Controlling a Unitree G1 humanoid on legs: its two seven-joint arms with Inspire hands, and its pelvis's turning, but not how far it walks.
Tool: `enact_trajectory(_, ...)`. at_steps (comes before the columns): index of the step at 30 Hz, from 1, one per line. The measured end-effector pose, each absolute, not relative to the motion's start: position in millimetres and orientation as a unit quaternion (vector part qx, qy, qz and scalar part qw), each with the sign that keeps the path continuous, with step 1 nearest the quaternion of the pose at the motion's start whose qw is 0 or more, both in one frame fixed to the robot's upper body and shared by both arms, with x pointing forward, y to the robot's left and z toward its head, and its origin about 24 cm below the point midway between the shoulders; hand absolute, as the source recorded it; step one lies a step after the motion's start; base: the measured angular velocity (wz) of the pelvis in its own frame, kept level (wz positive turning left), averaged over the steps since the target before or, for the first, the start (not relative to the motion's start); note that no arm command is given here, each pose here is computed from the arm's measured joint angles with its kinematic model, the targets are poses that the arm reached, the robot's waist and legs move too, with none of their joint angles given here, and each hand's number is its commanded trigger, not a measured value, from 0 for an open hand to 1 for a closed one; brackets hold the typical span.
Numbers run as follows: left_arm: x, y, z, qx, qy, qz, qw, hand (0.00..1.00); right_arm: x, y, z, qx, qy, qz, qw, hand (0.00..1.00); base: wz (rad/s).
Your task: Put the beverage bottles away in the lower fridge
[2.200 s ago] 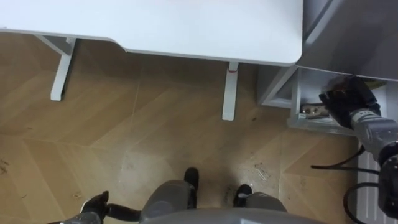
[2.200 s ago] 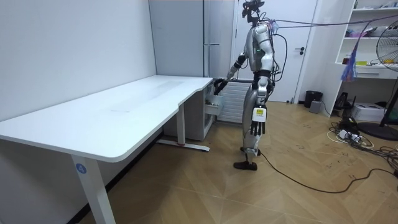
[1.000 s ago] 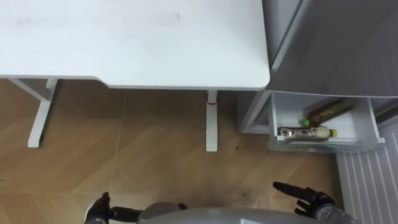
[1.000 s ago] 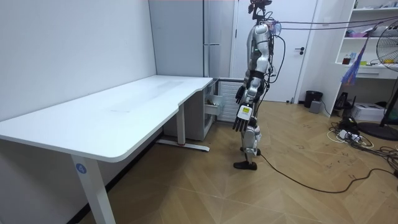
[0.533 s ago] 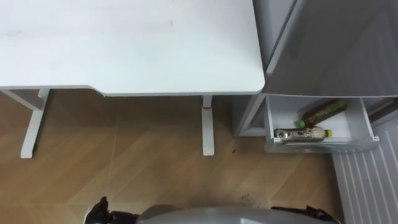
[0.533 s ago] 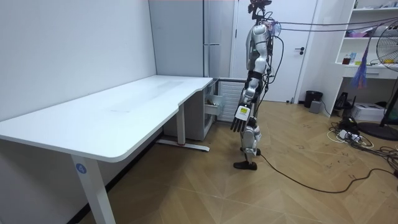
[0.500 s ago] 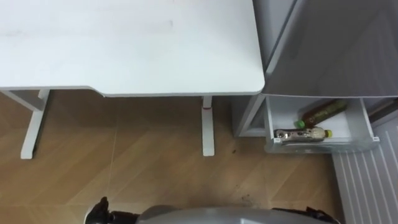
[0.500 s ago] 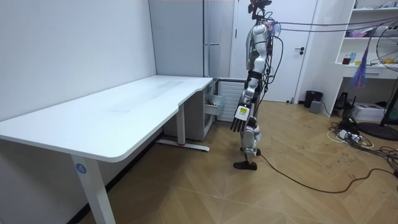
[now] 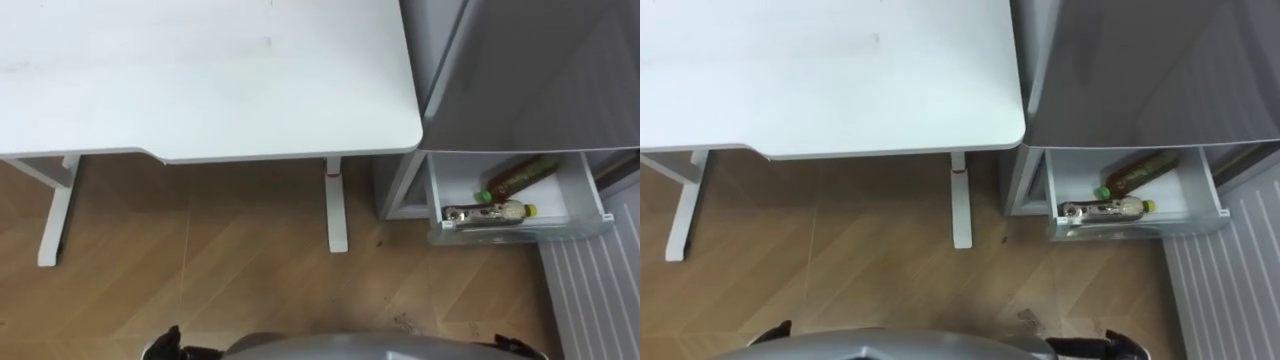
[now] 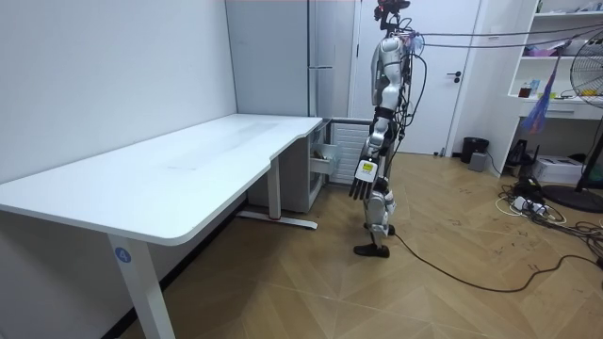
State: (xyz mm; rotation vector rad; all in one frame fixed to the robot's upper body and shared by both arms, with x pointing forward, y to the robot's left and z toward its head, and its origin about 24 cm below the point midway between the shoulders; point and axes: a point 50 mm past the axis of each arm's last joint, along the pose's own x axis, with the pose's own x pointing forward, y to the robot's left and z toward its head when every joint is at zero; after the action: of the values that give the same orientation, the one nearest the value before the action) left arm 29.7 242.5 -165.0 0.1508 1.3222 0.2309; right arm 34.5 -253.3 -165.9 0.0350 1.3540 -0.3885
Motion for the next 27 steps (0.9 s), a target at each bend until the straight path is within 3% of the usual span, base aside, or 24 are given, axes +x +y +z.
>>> enact_trajectory(27, 16, 247, -166, 0.100, 0.638, 0.088, 0.759, 0.00, 22, -251, -167, 0.060, 0.620, -0.232, 0.747, 0.00, -0.02)
